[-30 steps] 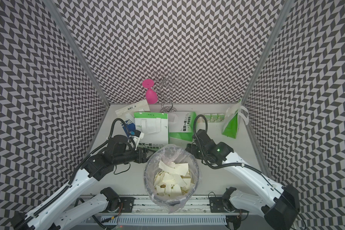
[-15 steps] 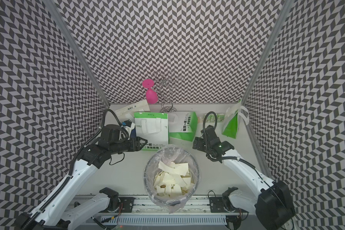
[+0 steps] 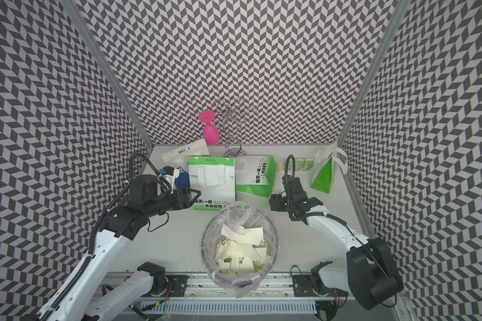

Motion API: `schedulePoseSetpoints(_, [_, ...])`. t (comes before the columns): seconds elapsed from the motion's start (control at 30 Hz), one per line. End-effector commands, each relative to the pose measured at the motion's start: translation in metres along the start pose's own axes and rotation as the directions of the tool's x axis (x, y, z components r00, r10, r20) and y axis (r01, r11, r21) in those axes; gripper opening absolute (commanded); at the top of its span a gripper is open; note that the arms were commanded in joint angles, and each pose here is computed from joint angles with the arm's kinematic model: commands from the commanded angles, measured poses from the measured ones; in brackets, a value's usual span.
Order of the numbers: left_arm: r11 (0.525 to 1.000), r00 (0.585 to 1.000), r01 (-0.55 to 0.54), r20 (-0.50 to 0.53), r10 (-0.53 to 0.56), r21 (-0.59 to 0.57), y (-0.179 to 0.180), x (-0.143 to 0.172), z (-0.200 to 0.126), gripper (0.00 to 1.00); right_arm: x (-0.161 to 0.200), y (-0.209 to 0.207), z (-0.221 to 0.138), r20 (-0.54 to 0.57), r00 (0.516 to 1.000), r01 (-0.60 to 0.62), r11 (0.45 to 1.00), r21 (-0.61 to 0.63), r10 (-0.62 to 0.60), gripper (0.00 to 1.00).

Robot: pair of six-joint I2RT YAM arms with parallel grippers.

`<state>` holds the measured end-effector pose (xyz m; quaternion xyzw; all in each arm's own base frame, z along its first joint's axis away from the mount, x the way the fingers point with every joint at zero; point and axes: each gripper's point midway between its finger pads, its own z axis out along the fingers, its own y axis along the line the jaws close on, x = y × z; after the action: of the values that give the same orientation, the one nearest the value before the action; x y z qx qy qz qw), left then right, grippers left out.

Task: Shred takeout receipts and throw away
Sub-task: Pick up the takeout receipt from the center of the board.

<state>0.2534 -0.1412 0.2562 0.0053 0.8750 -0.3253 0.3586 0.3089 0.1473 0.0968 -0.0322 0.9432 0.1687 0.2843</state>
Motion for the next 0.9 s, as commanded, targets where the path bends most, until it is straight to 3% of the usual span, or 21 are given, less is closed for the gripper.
schedulePoseSetpoints(0.0, [0.996,0.998,0.057,0.012,-0.058,0.07,-0.008,-0.002,0.003,0.74,-0.009,0.017,0.008,0.035,0.998,0.06,0.994,-0.086,-0.057,0.73])
schedulePoseSetpoints(0.33, [0.985,0.988,0.156,-0.008,-0.155,0.074,0.012,-0.001,0.008,0.78,0.011,0.052,0.045,0.025,0.986,0.166,0.979,-0.122,-0.165,0.69])
schedulePoseSetpoints(0.6, [0.989,0.989,0.142,-0.04,-0.141,0.031,0.024,0.006,0.016,0.78,0.01,0.065,0.076,0.043,0.977,0.211,0.975,-0.064,-0.209,0.59])
schedulePoseSetpoints(0.87, [0.99,0.988,0.141,-0.061,-0.139,0.023,0.025,0.007,0.018,0.78,0.009,0.063,0.098,0.033,0.965,0.262,0.965,-0.004,-0.262,0.58])
